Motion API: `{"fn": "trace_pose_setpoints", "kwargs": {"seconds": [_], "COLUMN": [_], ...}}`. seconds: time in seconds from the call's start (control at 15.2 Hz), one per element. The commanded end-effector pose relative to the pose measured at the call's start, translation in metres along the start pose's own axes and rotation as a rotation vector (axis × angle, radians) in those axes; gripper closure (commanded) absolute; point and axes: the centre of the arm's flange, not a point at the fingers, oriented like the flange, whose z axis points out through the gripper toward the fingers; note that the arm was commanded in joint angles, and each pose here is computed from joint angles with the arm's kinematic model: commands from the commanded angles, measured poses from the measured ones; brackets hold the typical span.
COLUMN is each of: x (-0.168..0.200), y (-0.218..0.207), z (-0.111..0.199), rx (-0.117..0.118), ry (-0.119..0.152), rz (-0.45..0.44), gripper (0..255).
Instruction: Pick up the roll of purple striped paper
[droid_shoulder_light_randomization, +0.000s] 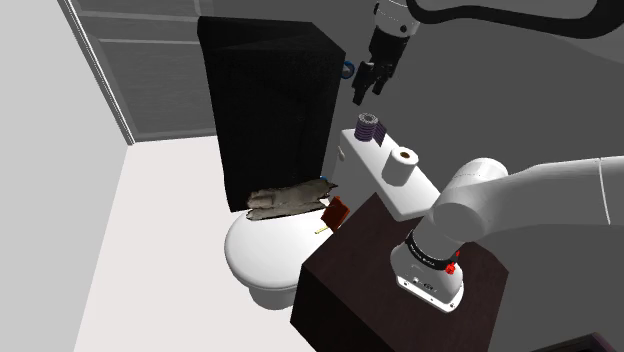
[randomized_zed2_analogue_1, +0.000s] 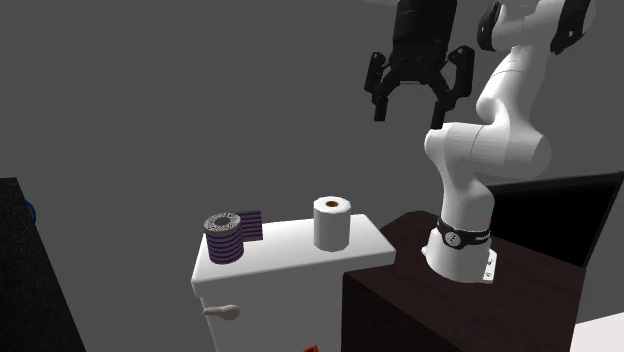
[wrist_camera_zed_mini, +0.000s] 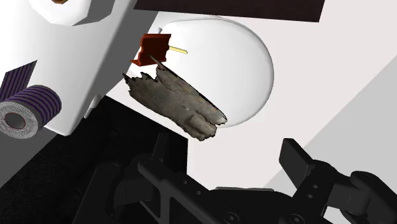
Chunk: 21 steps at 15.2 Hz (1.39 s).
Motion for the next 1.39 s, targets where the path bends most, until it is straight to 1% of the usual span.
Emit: {"fn": "trace_pose_setpoints", "kwargs": {"seconds": [0.0, 0.66, 1.32], "x": [0.000, 0.017, 0.042], "y": [0.000, 0.110, 0.217], "z": [0.000, 0.073, 0.146], "rx": [0.000, 0.004, 0.007], "ry": [0.000, -0.027, -0.054], "rz": [0.000, -0.087, -0.175], "gripper": [0, 0, 0]}}
